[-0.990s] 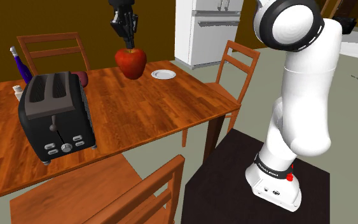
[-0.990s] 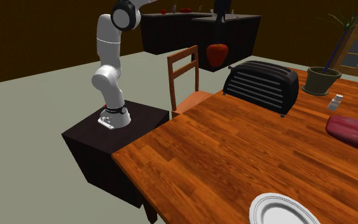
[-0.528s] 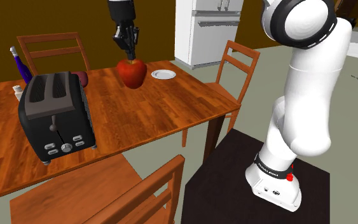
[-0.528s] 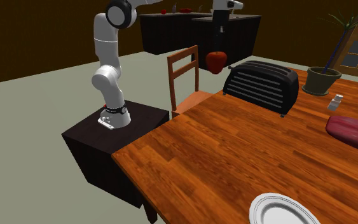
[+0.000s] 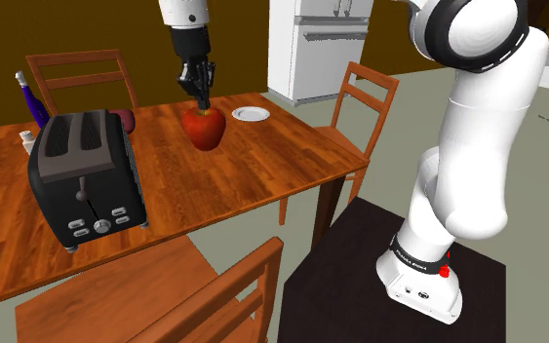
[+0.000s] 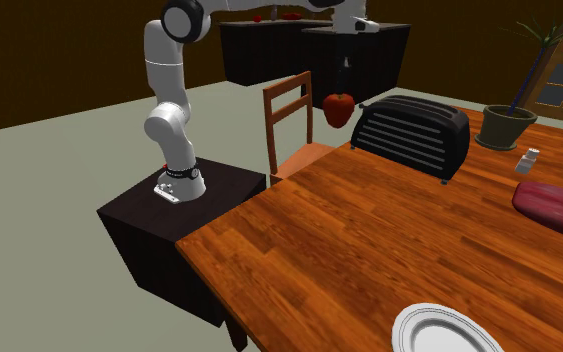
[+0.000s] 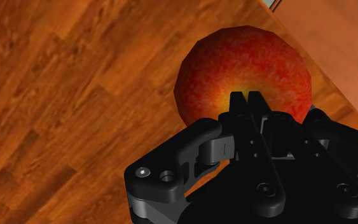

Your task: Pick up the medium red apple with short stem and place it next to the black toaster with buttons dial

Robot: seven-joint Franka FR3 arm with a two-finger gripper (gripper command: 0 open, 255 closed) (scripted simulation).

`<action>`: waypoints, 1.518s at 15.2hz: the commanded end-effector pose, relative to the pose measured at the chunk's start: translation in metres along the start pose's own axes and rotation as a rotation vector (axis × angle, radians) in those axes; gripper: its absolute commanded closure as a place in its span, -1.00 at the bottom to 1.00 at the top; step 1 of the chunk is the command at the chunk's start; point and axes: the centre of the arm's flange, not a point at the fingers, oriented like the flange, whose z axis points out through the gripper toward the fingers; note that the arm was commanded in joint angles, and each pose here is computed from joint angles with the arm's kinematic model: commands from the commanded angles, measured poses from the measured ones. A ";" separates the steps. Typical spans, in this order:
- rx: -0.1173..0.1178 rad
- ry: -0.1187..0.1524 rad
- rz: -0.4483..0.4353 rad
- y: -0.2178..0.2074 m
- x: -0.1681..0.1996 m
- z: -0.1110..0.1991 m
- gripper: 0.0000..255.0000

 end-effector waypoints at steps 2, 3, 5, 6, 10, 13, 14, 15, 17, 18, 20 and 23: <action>0.000 0.001 0.000 -0.001 -0.001 0.015 1.00; 0.000 0.001 0.000 -0.002 -0.001 0.020 1.00; 0.000 0.001 0.000 -0.002 0.000 0.030 1.00; 0.000 0.001 0.000 -0.003 0.000 0.036 1.00; 0.000 0.001 0.000 -0.005 0.000 0.057 1.00; 0.000 0.001 0.000 -0.006 0.001 0.073 1.00; 0.000 0.001 0.000 -0.006 0.001 0.078 1.00; 0.000 0.001 0.000 -0.007 0.001 0.083 1.00; 0.000 0.001 0.000 -0.008 0.002 0.094 1.00; 0.000 0.001 0.000 -0.008 0.002 0.099 1.00; 0.000 0.001 0.000 -0.009 0.002 0.109 1.00; 0.000 0.001 0.000 -0.010 0.003 0.125 1.00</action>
